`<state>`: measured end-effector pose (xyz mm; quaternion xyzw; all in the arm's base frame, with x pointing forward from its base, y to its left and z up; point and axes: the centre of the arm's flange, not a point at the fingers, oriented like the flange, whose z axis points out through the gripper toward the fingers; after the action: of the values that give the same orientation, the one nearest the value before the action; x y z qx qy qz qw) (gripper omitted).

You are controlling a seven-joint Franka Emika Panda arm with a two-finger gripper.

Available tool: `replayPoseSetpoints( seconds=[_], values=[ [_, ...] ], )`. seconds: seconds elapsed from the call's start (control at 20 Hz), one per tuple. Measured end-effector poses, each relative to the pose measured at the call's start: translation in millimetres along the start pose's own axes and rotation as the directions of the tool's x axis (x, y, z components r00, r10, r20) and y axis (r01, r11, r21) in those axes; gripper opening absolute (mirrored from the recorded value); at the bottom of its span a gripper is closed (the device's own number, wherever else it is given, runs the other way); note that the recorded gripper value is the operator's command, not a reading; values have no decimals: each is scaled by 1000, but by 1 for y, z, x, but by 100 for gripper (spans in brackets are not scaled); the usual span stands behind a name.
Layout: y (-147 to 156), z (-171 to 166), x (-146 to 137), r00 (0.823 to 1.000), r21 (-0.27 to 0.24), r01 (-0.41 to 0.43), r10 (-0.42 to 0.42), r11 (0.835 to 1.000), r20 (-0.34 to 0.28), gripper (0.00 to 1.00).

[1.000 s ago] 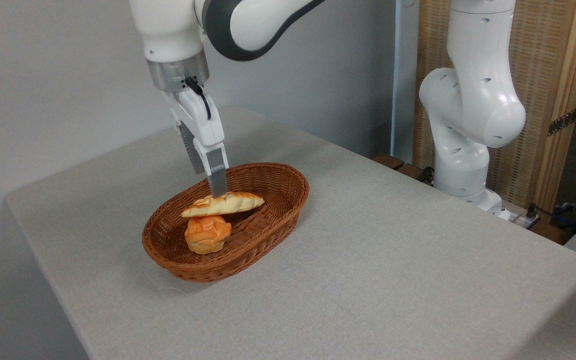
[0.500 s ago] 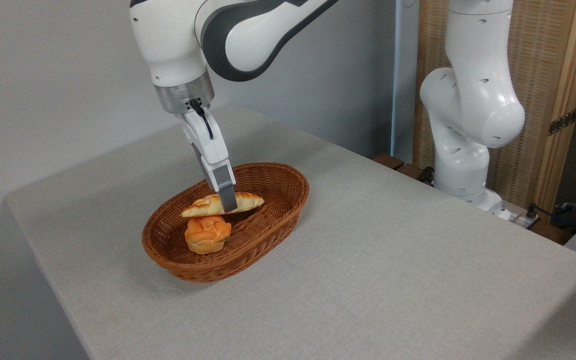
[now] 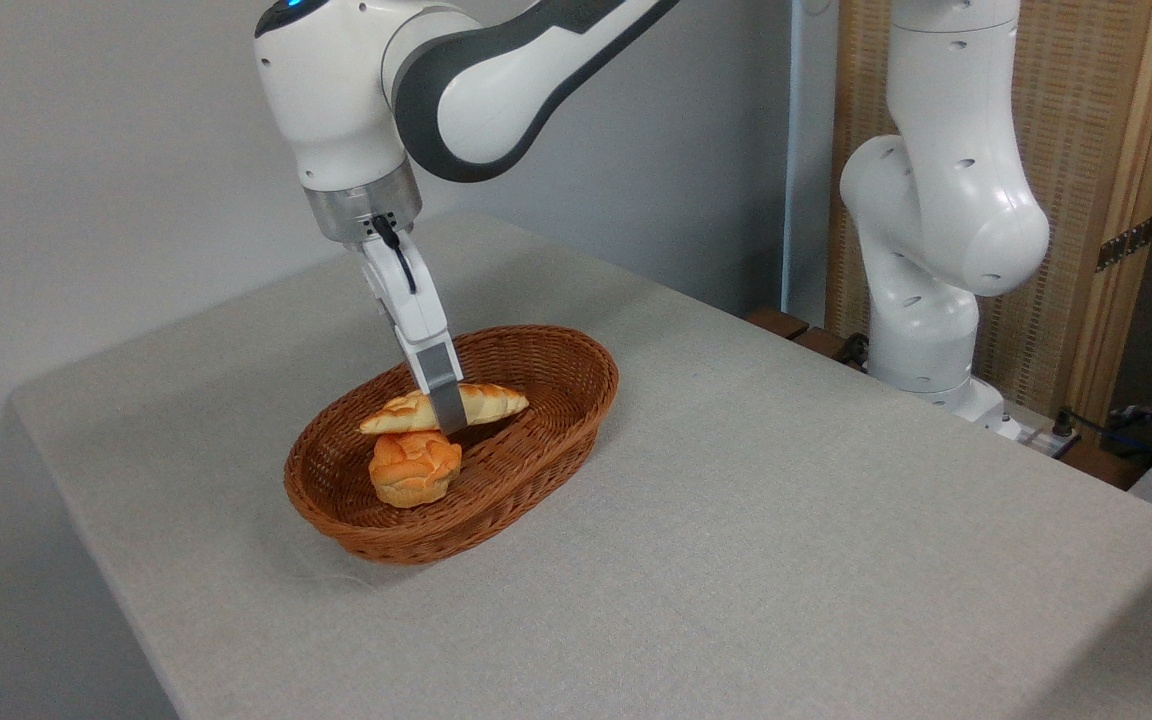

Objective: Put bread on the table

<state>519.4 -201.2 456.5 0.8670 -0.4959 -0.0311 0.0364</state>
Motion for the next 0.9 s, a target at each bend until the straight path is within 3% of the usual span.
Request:
replayPoseSetpoints(
  seconds=[0.2,0.9],
  values=[
    [0,0,0,1000,1,0,0,1000,0,34],
    [-6,-9,-5,1000,11,-27,27,1000,-13,34]
  ],
)
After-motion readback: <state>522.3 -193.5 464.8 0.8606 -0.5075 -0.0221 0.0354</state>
